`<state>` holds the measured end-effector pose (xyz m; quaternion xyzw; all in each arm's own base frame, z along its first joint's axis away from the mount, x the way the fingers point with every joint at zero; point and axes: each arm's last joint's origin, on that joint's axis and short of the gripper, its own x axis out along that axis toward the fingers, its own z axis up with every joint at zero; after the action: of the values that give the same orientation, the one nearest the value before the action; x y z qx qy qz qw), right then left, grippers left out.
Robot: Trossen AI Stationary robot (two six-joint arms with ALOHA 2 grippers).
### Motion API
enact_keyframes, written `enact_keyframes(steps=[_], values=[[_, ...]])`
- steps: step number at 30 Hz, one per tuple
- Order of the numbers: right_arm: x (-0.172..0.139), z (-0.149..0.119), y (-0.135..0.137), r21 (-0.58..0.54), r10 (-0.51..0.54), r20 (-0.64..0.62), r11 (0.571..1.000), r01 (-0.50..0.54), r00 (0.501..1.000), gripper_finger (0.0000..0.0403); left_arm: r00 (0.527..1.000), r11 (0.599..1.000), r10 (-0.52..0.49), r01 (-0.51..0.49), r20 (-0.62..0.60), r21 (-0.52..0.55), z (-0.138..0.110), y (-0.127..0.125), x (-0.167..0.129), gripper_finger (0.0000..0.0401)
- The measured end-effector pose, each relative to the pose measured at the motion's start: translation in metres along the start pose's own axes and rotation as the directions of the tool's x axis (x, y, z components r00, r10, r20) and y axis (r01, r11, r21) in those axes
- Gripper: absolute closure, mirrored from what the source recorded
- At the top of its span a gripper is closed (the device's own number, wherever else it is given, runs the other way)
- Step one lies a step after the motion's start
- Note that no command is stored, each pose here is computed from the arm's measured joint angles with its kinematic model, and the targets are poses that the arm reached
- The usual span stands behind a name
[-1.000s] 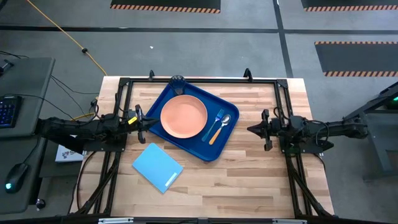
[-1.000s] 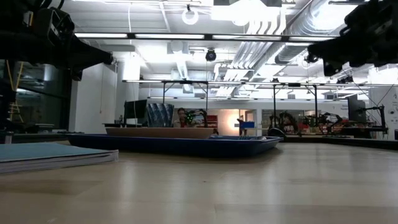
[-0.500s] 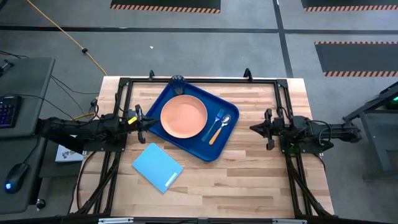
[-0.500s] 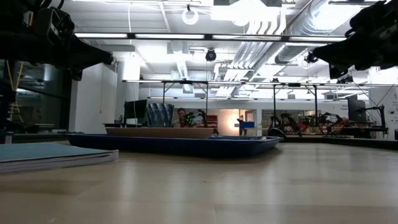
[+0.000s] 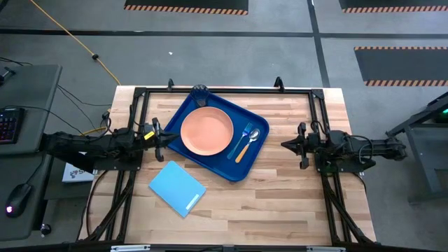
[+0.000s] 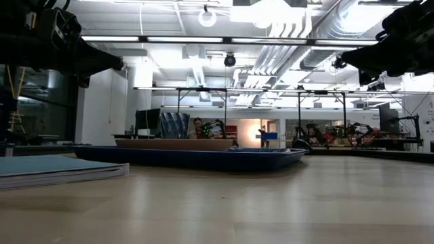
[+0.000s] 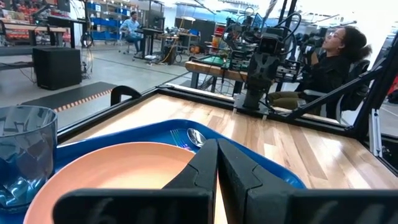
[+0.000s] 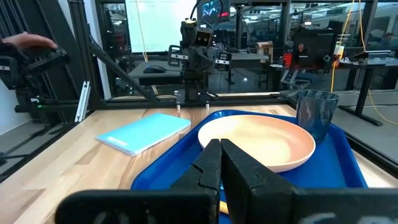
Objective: Pick and place plate/cup/fork/spoon on tray
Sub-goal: Return to Home Position
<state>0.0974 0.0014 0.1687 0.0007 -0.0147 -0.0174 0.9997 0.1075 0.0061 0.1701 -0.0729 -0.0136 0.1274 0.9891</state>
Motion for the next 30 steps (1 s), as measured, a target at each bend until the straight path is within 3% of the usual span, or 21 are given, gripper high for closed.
enact_keyframes(steps=[17, 30], values=[[0.0, 0.0, 0.0, 0.0, 0.001, 0.0, 1.0, -0.001, 1.0, 0.0403, 0.994, 0.999, 0.023, -0.02, 0.106, -0.027, 0.009, 0.005, -0.01, 0.0398], [0.0, 0.0, 0.0, 0.0, 0.002, -0.001, 1.0, -0.002, 1.0, 0.0402, 0.998, 1.0, 0.022, -0.021, 0.051, -0.012, 0.003, 0.006, -0.01, 0.0398]])
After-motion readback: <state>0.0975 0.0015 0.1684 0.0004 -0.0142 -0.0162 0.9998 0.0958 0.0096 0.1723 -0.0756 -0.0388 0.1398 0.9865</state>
